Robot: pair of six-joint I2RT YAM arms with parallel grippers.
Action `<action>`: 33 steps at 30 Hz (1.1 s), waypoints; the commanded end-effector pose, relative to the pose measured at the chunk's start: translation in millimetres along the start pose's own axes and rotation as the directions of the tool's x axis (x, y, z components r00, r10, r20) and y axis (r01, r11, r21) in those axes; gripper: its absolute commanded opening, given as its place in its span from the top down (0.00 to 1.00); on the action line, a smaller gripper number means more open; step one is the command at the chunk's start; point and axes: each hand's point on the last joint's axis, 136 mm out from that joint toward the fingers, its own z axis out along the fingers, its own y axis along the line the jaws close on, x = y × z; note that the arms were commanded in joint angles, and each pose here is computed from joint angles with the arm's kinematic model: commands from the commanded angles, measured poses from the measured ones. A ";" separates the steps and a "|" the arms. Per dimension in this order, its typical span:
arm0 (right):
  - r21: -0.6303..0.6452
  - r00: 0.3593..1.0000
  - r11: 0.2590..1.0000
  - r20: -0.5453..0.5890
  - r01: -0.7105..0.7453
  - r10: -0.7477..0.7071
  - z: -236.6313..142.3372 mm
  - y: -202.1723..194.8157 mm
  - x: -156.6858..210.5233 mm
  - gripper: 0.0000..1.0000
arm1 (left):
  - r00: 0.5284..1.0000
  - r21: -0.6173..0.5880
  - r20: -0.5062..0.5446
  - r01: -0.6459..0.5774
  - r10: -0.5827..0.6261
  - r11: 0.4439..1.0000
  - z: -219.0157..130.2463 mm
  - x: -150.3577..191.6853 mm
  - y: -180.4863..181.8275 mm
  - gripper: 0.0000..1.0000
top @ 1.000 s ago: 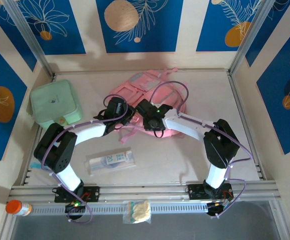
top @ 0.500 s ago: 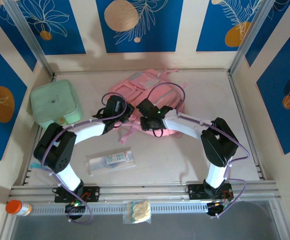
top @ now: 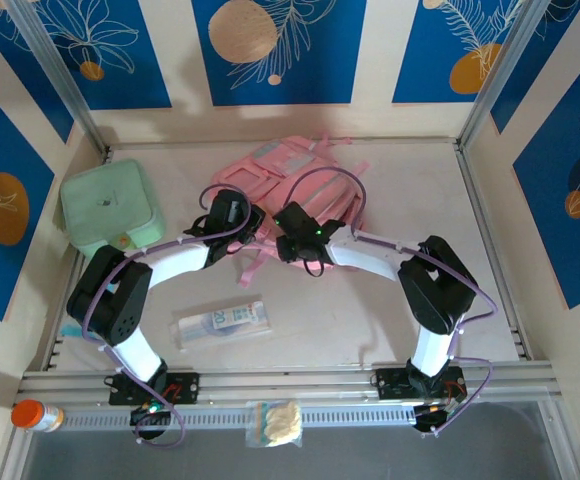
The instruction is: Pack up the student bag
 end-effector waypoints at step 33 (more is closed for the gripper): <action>-0.056 0.989 0.995 0.122 -0.078 0.084 -32.6 7.6 -42.9 0.71 | 0.997 0.110 -0.068 -0.029 0.037 0.994 -4.5 15.1 -39.6 1.00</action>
